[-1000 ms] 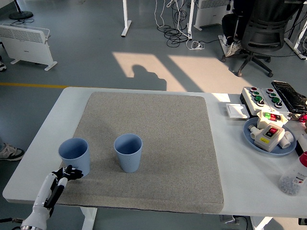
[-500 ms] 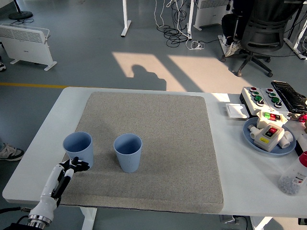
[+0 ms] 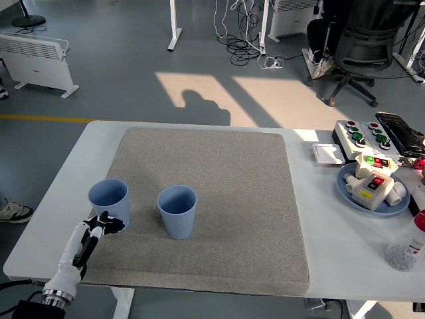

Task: Push cup pick cup insert cup

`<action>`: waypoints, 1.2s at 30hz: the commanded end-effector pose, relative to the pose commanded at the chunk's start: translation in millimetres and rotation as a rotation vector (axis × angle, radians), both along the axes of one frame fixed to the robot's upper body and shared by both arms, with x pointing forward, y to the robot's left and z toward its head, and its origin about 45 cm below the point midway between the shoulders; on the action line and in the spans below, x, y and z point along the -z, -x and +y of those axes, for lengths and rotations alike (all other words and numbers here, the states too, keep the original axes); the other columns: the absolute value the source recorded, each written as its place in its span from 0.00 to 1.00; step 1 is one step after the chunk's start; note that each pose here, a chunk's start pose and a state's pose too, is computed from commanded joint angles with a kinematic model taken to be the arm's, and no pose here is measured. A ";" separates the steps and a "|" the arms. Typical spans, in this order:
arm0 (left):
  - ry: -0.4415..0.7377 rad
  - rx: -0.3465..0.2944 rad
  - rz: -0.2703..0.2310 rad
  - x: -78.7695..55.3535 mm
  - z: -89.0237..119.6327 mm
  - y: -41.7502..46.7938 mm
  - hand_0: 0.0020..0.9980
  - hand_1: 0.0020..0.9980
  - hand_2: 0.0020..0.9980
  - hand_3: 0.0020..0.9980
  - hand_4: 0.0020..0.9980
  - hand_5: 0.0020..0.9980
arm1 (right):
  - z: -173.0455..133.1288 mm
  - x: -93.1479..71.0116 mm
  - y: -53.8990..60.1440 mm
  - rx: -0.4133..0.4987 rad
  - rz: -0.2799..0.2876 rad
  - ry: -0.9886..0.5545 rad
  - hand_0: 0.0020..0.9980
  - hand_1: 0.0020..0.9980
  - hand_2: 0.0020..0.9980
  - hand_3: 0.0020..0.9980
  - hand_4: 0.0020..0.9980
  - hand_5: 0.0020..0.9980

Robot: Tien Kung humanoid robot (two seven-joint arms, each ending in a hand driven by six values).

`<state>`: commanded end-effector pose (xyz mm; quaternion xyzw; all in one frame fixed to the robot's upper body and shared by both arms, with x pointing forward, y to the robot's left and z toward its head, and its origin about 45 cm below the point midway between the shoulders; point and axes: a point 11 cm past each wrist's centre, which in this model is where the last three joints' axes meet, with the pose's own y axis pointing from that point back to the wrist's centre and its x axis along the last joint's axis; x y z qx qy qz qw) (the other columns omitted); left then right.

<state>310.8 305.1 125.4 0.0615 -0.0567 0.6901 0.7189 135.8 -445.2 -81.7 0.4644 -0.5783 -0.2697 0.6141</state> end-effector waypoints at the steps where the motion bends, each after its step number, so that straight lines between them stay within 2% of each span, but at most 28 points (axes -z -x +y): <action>1: -0.001 -0.001 -0.001 -0.2 0.5 -1.6 0.69 0.59 0.53 0.48 0.63 1.00 | 0.0 0.1 0.2 0.000 0.001 0.000 0.73 0.67 0.64 0.57 0.13 0.37; 9: -0.008 -0.006 0.009 2.2 1.7 -10.5 0.69 0.58 0.53 0.48 0.62 1.00 | -0.2 -0.2 -0.3 -0.001 0.000 0.000 0.73 0.67 0.64 0.57 0.13 0.37; 13: 0.016 -0.017 0.020 3.8 1.7 -17.4 0.69 0.58 0.53 0.48 0.62 1.00 | -0.6 -0.6 -1.1 -0.003 0.000 0.001 0.73 0.67 0.64 0.57 0.13 0.37; 20: 0.026 -0.035 0.011 0.1 4.5 -30.9 0.69 0.58 0.53 0.48 0.61 1.00 | -0.6 -0.5 -0.9 -0.005 0.001 0.001 0.73 0.67 0.64 0.57 0.13 0.37; 27: 0.033 -0.045 0.014 -1.2 4.7 -40.9 0.69 0.58 0.52 0.47 0.60 1.00 | -0.4 -0.2 -0.1 -0.005 0.002 0.001 0.73 0.67 0.64 0.57 0.13 0.37; 36: 0.038 -0.052 0.037 6.2 1.1 -48.7 0.69 0.57 0.51 0.46 0.59 1.00 | -1.4 0.5 3.8 -0.013 0.016 0.004 0.73 0.67 0.64 0.57 0.13 0.37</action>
